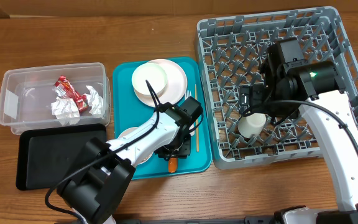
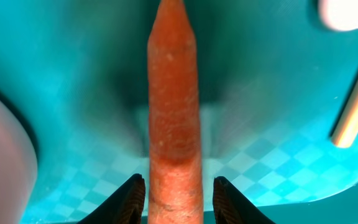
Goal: Sort waste into correct bins and load items into the dishwasher
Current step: 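Lower the left gripper and close it around the carrot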
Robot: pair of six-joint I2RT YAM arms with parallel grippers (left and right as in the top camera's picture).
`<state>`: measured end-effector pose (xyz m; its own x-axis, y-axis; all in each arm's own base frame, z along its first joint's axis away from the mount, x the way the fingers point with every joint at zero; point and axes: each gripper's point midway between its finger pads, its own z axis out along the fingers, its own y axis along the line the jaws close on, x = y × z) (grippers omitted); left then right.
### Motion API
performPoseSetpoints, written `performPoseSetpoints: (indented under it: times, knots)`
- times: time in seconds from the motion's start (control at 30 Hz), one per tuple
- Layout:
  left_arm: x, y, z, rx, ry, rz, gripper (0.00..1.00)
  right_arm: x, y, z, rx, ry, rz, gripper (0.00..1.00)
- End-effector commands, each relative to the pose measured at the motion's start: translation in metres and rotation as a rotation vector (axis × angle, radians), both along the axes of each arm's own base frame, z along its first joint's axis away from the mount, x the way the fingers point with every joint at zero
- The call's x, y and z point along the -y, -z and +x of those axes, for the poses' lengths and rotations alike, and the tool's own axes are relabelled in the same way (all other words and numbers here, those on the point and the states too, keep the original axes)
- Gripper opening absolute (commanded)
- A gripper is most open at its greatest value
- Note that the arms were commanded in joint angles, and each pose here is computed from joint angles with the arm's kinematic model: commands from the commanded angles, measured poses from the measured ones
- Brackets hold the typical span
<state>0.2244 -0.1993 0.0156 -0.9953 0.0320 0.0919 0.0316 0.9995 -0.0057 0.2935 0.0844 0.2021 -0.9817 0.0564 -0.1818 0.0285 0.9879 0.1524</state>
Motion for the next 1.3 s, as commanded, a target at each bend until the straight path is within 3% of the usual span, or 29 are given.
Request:
performPoseSetpoints:
  times: [0.0,0.57,0.63,1.27]
  knots:
    - [-0.004,0.004,-0.006,-0.031,0.001,0.01,0.39,-0.002,-0.01,0.003,0.035,-0.01,0.011,1.0]
    - [-0.001,0.003,-0.015,-0.074,-0.002,-0.01,0.48,-0.002,-0.01,0.003,0.035,-0.01,0.011,1.0]
    - [-0.003,0.004,-0.012,-0.057,-0.001,0.0,0.43,-0.002,-0.01,0.003,0.035,-0.01,0.011,1.0]
    - [-0.003,0.01,-0.014,-0.06,-0.001,-0.008,0.44,-0.002,-0.01,0.003,0.035,-0.01,0.011,1.0]
